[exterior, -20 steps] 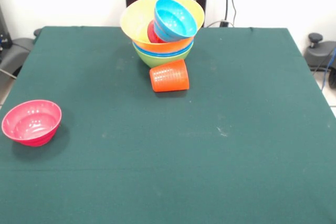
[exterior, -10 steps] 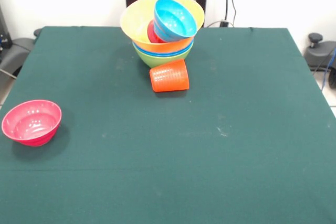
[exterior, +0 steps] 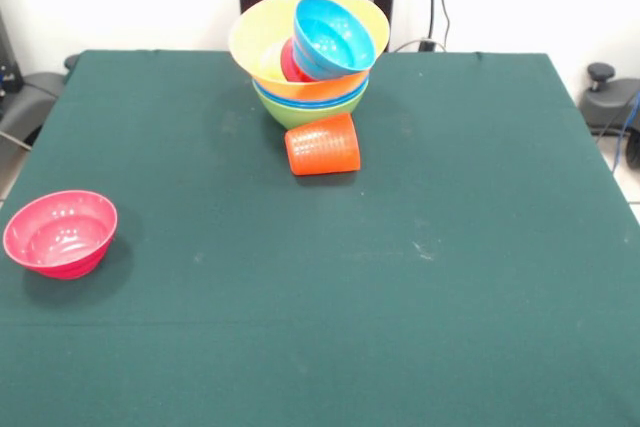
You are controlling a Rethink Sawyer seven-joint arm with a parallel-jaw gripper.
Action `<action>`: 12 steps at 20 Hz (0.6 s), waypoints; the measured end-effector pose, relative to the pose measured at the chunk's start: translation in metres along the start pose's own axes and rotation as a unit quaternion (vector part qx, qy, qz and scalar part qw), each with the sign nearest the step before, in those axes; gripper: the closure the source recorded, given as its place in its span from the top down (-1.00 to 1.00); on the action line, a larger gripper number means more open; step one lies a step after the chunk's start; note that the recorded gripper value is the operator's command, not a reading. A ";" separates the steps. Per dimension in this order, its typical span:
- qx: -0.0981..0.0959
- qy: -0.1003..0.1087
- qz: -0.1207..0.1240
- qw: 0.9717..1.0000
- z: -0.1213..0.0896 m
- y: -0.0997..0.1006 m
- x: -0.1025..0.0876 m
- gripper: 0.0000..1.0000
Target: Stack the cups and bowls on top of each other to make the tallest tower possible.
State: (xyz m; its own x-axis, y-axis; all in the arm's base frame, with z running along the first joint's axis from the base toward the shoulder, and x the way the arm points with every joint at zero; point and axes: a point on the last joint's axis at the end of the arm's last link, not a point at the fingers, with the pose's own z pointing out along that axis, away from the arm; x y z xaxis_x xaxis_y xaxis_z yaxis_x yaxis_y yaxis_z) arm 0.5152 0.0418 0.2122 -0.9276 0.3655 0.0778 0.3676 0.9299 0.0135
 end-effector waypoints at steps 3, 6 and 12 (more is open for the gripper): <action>0.000 0.002 -0.003 1.000 0.002 0.005 -0.013 -1.00; 0.000 0.004 -0.003 1.000 0.010 0.006 -0.023 -1.00; 0.001 0.017 -0.004 1.000 0.032 0.009 -0.040 -1.00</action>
State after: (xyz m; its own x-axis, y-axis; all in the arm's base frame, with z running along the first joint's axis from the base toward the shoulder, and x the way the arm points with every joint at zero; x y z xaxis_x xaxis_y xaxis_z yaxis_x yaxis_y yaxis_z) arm 0.5531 0.0372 0.1772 -0.9273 0.3572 0.1115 0.3607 0.9326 0.0120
